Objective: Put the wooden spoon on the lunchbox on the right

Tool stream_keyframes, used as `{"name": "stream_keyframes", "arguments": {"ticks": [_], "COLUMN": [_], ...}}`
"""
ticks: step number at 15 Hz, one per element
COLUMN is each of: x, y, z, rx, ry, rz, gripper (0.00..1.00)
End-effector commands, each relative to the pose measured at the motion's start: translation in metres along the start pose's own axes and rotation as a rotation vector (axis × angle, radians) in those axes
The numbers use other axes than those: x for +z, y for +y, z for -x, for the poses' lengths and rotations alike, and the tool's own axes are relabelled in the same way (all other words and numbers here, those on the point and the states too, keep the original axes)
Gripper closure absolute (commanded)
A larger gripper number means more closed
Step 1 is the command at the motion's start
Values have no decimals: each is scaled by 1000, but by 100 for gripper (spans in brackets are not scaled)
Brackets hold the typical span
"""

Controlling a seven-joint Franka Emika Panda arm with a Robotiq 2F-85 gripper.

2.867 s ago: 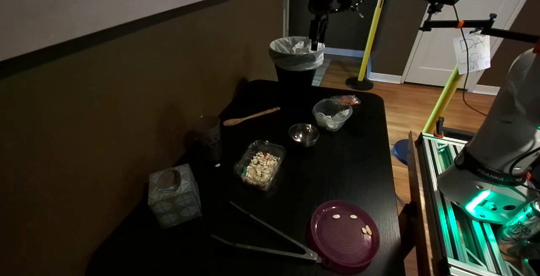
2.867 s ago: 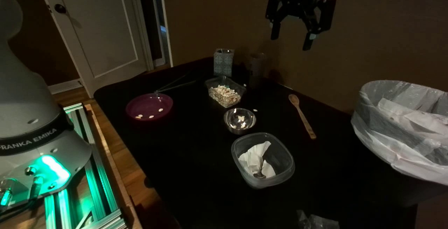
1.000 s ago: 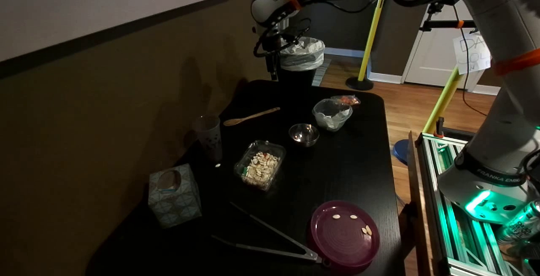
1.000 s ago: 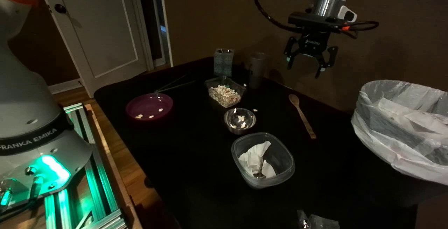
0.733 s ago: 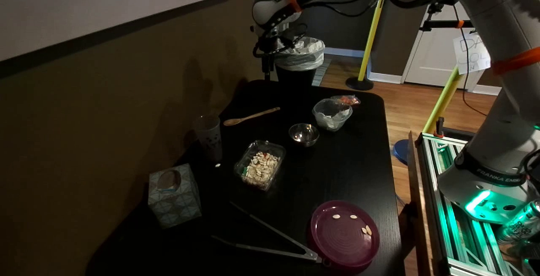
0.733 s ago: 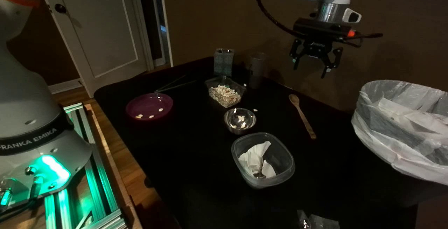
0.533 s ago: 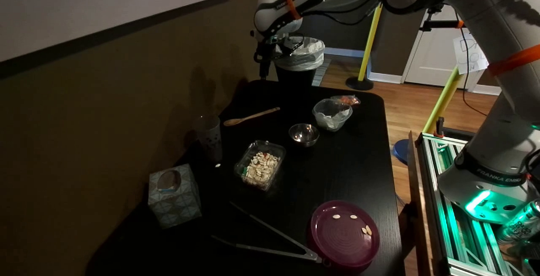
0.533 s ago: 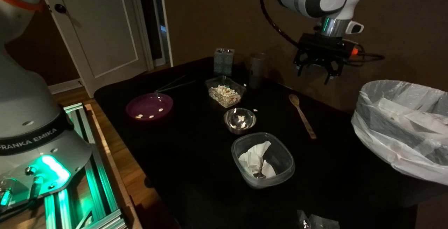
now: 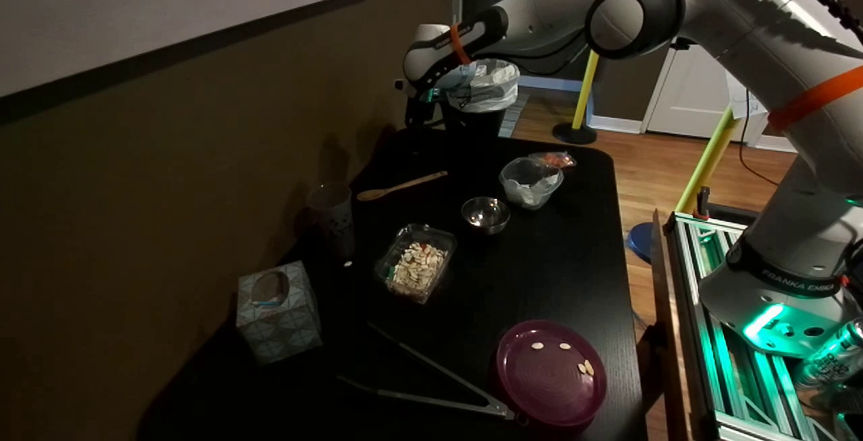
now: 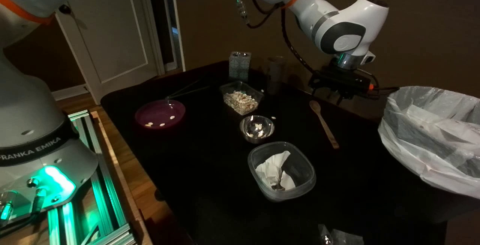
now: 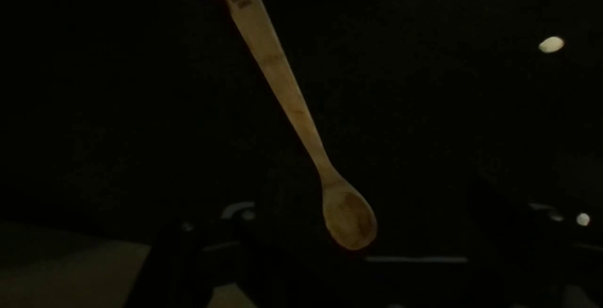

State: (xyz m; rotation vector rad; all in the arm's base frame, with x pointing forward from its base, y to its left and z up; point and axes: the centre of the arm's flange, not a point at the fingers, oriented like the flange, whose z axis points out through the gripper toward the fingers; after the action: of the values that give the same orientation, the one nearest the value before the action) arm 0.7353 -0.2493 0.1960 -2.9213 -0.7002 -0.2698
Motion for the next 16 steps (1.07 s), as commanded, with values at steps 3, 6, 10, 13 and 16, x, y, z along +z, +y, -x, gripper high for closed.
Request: {"name": "stream_keyframes", "arguments": {"ticks": [3, 6, 10, 13, 16], "x": [12, 28, 63, 78, 73], "y": [-6, -4, -20, -36, -55], "z": [-6, -13, -33, -55, -44], "rx": [-19, -45, -144, -196, -193], "ry": [-3, -103, -260, -216, -204], "rz": [-7, 42, 126, 76, 92], "gripper": [0, 0, 0, 0, 0]}}
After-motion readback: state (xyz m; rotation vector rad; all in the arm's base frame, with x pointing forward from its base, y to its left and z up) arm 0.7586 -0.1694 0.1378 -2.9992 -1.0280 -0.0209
